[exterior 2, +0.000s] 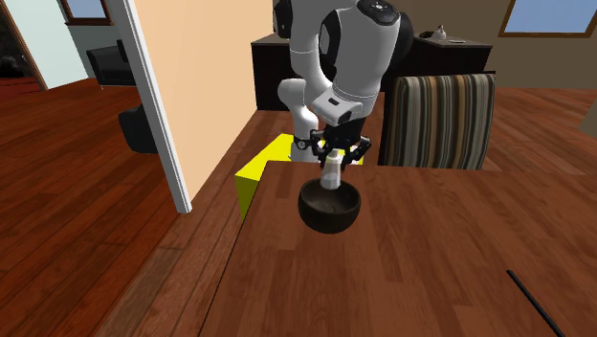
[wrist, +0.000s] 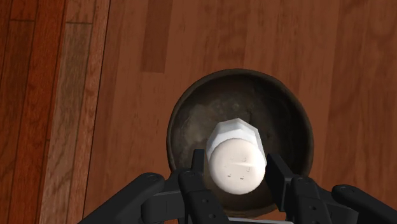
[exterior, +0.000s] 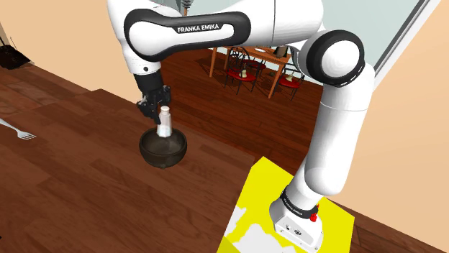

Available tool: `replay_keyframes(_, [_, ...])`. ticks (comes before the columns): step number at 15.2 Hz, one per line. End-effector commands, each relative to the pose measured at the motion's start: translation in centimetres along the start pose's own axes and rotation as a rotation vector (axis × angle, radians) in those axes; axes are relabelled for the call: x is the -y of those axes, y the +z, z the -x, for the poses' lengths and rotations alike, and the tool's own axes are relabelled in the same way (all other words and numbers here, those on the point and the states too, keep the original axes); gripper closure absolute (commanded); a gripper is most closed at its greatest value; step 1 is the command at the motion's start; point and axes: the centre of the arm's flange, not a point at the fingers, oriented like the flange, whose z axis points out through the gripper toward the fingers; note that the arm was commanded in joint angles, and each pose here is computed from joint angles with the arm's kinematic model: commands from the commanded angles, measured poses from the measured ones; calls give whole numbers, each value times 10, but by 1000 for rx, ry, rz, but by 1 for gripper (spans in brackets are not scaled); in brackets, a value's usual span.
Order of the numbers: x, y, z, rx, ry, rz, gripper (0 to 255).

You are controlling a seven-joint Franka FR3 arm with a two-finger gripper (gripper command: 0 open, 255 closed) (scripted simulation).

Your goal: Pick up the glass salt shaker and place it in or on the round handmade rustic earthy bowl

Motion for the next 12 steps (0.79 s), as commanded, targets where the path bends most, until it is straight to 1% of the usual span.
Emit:
replay_keyframes(1, [1, 10, -3, -1, 0, 0, 255])
replay_keyframes(4, [3, 25, -7, -1, 0, 0, 255])
replay_keyframes(11, [3, 25, -7, -1, 0, 0, 255])
replay_keyframes(12, [3, 25, -7, -1, 0, 0, 0])
